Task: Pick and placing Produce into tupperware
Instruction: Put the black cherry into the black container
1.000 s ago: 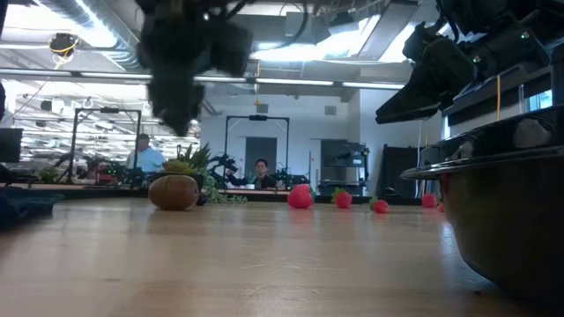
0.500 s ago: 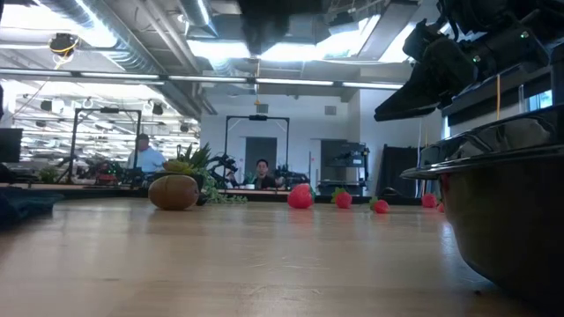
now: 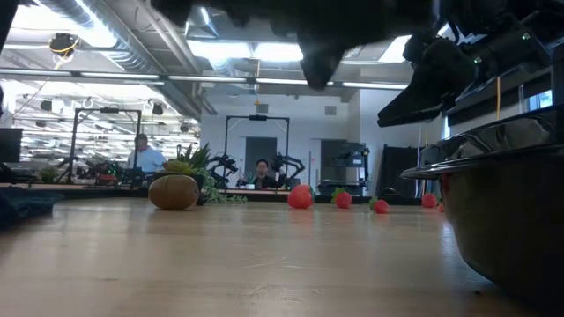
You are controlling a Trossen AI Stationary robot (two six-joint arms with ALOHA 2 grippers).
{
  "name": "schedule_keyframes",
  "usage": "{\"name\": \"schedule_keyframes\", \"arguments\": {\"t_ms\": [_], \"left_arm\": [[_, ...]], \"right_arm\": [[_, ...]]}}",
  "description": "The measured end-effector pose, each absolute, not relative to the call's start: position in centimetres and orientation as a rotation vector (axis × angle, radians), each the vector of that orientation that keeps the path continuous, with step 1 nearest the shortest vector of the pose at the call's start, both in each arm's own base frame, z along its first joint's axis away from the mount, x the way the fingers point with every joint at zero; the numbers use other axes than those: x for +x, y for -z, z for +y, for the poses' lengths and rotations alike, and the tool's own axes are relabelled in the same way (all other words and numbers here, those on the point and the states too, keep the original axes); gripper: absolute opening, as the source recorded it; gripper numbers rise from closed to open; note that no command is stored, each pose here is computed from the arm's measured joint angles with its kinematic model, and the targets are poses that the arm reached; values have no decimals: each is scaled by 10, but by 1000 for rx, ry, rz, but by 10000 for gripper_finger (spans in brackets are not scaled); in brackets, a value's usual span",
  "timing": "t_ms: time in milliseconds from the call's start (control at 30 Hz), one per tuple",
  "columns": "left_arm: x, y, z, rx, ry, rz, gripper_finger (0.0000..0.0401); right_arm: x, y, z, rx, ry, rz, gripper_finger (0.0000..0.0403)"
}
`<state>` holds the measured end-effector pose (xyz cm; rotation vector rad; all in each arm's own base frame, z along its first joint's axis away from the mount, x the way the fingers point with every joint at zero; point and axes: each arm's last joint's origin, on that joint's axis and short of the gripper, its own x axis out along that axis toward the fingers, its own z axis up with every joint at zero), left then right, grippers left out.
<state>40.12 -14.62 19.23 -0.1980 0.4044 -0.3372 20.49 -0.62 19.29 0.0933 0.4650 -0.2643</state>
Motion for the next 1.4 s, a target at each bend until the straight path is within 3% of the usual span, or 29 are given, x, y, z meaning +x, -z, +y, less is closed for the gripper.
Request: {"name": "schedule_keyframes", "arguments": {"t_ms": [167, 433, 567, 833, 1233, 1400], "left_arm": [[409, -172, -154, -205, 372, 371, 116], [417, -138, -158, -252, 427, 356, 99], [418, -126, -160, -291, 423, 392, 112], [415, -127, -168, -292, 453, 384, 136], [417, -128, -164, -221, 461, 364, 105], [414, -148, -146, -225, 470, 462, 94]], "right_arm": [[205, -193, -6, 90, 263, 469, 193], [205, -192, -6, 90, 263, 472, 193], [204, -192, -6, 88, 264, 481, 193], [203, -190, -6, 84, 265, 504, 193], [203, -189, -6, 84, 266, 512, 193], [202, -188, -6, 83, 266, 521, 193]]}}
